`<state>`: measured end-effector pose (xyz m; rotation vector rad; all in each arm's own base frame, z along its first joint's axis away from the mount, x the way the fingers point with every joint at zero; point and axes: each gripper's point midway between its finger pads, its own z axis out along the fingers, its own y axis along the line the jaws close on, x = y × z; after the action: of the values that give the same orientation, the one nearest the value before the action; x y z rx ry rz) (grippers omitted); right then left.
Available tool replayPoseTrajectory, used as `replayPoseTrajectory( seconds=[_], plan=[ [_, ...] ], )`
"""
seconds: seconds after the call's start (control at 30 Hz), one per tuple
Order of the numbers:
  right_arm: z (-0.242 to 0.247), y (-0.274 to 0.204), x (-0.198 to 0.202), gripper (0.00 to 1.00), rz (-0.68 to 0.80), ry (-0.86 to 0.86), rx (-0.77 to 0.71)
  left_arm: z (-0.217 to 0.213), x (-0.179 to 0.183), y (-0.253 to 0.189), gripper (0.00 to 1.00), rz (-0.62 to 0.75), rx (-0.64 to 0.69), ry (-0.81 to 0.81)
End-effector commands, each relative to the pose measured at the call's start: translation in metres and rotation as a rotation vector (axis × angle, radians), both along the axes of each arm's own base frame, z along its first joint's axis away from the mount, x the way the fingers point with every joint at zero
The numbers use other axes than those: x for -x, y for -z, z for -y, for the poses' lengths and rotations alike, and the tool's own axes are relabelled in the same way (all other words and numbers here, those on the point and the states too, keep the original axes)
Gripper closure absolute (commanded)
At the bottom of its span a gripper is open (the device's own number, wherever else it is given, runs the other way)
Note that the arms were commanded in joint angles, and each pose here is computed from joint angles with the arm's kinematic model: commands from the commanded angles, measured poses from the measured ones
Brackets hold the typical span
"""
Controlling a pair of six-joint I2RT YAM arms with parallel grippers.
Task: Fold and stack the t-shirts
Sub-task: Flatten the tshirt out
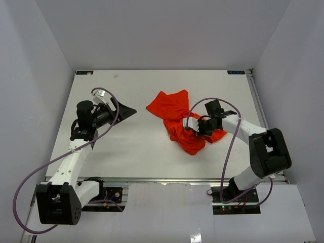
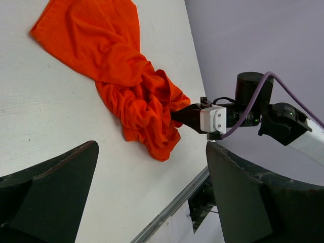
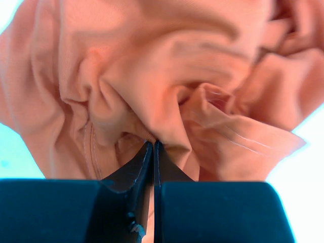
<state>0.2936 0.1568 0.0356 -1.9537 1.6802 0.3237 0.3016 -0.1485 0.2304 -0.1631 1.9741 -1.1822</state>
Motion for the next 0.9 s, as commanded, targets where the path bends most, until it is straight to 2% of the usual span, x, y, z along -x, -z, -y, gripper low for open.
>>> replayPoseTrajectory(
  seconds=[0.0, 0.37, 0.63, 0.77, 0.87],
  plan=[
    [-0.009, -0.045, -0.008, 0.94, 0.058, 0.005, -0.082, 0.002, 0.003, -0.005, 0.02, 0.021, 0.006, 0.007],
    [0.003, -0.114, -0.019, 0.94, 0.123, 0.127, -0.211, 0.011, 0.007, -0.003, 0.02, 0.027, 0.014, 0.065],
    [-0.011, -0.168, -0.016, 0.94, 0.152, 0.130, -0.359, 0.037, 0.007, -0.001, 0.02, 0.024, 0.012, 0.149],
    [-0.020, -0.180, 0.009, 0.94, 0.125, 0.051, -0.402, 0.043, 0.007, 0.002, 0.02, 0.021, 0.010, 0.164],
    [-0.028, -0.162, 0.045, 0.94, 0.067, -0.078, -0.356, 0.045, 0.009, 0.003, 0.02, 0.020, 0.010, 0.176]
  ],
)
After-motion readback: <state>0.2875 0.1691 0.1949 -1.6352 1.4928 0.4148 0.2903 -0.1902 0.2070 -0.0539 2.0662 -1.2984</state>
